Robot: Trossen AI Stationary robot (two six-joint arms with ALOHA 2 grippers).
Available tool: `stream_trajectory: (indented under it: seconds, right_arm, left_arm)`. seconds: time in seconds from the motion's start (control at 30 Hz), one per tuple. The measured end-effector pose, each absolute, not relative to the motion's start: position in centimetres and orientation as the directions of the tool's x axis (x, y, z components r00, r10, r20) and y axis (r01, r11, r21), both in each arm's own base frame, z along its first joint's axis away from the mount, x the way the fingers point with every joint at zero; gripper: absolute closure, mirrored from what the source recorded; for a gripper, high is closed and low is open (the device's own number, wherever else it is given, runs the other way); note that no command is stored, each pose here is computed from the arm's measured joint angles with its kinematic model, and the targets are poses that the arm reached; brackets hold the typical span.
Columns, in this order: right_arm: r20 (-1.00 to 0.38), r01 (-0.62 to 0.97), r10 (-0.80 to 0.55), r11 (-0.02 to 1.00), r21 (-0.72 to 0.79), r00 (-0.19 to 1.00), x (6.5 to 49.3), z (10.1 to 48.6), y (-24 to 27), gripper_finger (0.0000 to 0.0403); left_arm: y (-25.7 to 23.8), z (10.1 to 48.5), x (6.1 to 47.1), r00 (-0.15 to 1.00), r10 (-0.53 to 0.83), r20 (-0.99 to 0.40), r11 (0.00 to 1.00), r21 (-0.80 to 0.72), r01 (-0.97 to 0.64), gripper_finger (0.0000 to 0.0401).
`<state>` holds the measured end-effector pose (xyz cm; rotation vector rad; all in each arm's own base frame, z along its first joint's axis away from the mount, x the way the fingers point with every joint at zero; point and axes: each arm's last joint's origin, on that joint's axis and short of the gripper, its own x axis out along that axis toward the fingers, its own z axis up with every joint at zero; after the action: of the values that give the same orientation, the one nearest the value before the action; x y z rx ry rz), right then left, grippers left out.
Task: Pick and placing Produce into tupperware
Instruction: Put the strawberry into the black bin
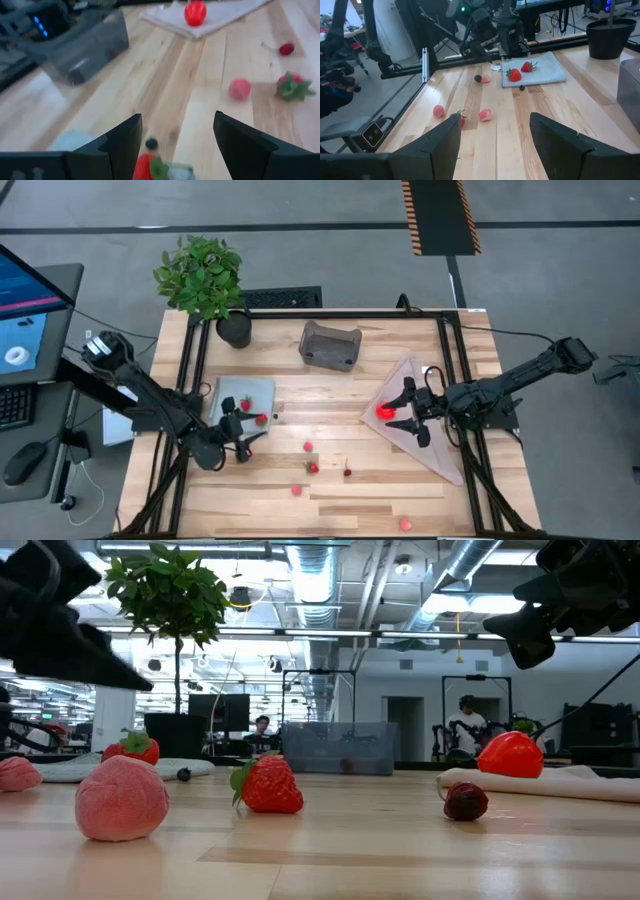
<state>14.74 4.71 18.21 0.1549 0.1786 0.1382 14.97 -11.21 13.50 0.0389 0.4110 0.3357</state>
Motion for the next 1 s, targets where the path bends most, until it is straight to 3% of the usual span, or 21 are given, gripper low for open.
stream_trajectory:
  seconds: [0.4, 0.83, 1.0]
  right_arm:
    - [-0.168, -0.101, 0.128, 0.982, 0.159, 0.977, 14.7, 18.2, 4.6, 0.0143]
    - [-0.183, -0.073, 0.100, 0.986, 0.152, 0.978, 14.9, 17.9, 4.6, 0.0143]
    - [-0.188, -0.067, 0.095, 0.986, 0.150, 0.978, 15.1, 17.8, 4.7, 0.0143]
  left_arm:
    - [-11.4, 11.1, 14.6, 0.806, 0.317, -0.500, 0.935, 0.020, -0.355, 0.0166]
    - [-10.8, 10.6, 15.1, 0.783, 0.379, -0.494, 0.906, 0.025, -0.423, 0.0167]
    - [-10.4, 10.7, 15.4, 0.774, 0.396, -0.493, 0.896, 0.025, -0.443, 0.0186]
